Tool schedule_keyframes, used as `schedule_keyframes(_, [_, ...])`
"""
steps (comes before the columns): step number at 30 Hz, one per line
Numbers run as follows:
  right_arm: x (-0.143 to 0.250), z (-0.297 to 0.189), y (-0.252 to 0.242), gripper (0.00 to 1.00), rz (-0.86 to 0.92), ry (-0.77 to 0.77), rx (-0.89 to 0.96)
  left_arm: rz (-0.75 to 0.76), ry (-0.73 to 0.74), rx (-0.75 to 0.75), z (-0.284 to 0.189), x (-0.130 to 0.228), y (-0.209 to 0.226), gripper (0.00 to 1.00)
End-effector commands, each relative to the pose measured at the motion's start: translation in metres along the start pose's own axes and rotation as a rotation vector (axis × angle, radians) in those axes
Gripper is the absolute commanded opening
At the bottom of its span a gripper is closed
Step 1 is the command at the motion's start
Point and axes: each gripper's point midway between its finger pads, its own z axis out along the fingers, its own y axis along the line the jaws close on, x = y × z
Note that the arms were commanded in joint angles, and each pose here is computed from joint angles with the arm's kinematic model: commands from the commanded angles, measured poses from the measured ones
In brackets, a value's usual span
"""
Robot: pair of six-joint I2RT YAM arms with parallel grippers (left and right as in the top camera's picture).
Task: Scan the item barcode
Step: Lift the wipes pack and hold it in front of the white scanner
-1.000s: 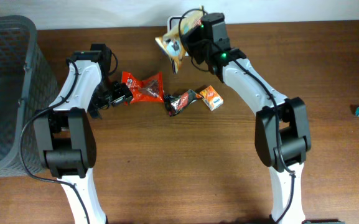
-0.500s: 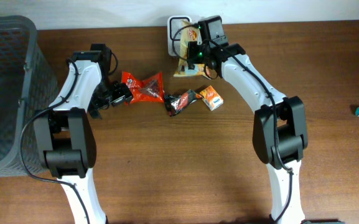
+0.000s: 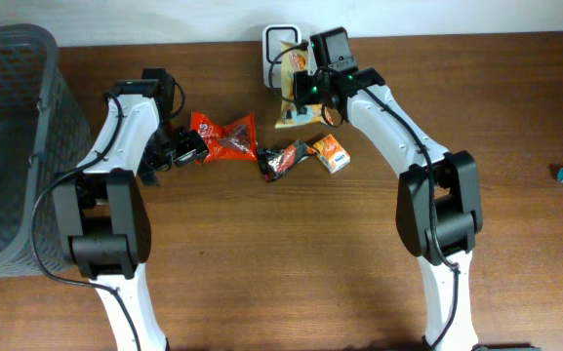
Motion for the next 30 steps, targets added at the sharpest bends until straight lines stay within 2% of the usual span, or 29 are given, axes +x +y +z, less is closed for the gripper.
schedule_keyframes(1, [-0.035,-0.008,0.013,0.04,-0.028,-0.123,-0.035,-0.013,0.004,-0.018,0.004,0.000,0.004,0.99])
schedule_keyframes(6, [-0.049,0.000,0.013,0.04,-0.037,-0.198,-0.041,-0.013,0.004,-0.018,0.004,0.000,0.004,0.99])
schedule_keyframes(14, [-0.027,0.030,-0.001,0.04,-0.029,-0.155,-0.002,-0.013,0.004,-0.018,0.004,0.000,0.004,0.99])
schedule_keyframes(18, [-0.030,0.029,-0.013,0.04,-0.024,-0.174,0.071,-0.013,0.004,-0.018,0.004,0.000,0.004,0.99])
schedule_keyframes(23, [-0.030,0.026,-0.013,0.04,-0.023,-0.166,0.075,-0.013,0.004,-0.018,0.004,0.000,0.004,0.99])
schedule_keyframes(30, [-0.064,-0.003,-0.001,0.04,-0.026,-0.225,0.066,-0.013,0.004,-0.018,0.004,0.000,0.004,0.99])
